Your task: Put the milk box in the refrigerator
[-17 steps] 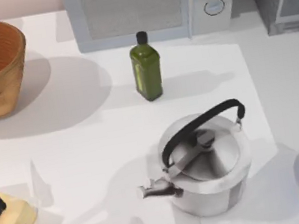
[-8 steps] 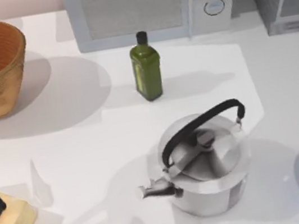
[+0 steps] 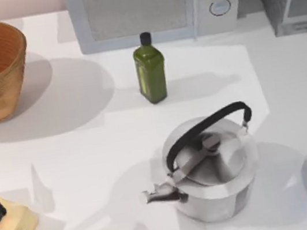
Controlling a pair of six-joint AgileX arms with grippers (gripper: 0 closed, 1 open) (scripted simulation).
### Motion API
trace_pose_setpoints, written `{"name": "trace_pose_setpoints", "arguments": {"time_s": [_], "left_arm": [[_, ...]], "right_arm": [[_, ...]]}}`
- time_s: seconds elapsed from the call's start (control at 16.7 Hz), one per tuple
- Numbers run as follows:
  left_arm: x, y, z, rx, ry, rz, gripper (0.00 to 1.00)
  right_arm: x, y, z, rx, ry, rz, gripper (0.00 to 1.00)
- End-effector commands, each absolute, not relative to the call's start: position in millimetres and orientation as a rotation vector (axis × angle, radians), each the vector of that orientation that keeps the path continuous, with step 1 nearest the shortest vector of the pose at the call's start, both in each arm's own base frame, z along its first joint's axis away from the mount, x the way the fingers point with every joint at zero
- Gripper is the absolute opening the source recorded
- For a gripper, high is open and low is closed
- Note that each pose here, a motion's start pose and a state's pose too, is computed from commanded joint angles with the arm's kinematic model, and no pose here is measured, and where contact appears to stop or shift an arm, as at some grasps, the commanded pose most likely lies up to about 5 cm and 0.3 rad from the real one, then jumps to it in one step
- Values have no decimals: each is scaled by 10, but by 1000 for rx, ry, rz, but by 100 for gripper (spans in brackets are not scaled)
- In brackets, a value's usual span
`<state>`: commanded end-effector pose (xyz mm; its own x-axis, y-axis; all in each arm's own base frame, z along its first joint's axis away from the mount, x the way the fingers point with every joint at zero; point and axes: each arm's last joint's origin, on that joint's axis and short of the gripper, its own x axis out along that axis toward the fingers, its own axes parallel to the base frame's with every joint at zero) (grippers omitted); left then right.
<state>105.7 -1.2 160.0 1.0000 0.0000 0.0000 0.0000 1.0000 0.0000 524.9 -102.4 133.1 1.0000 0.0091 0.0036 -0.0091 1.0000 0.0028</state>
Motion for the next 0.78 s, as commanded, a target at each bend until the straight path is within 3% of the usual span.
{"name": "trace_pose_setpoints", "arguments": {"time_s": [0.72,0.78], "left_arm": [[1057,-12,1600,0,0,0,100],[1057,-12,1600,0,0,0,100]], "right_arm": [[5249,-1024,1331,3,-4,9,98],[5249,-1024,1331,3,-4,9,100]]}}
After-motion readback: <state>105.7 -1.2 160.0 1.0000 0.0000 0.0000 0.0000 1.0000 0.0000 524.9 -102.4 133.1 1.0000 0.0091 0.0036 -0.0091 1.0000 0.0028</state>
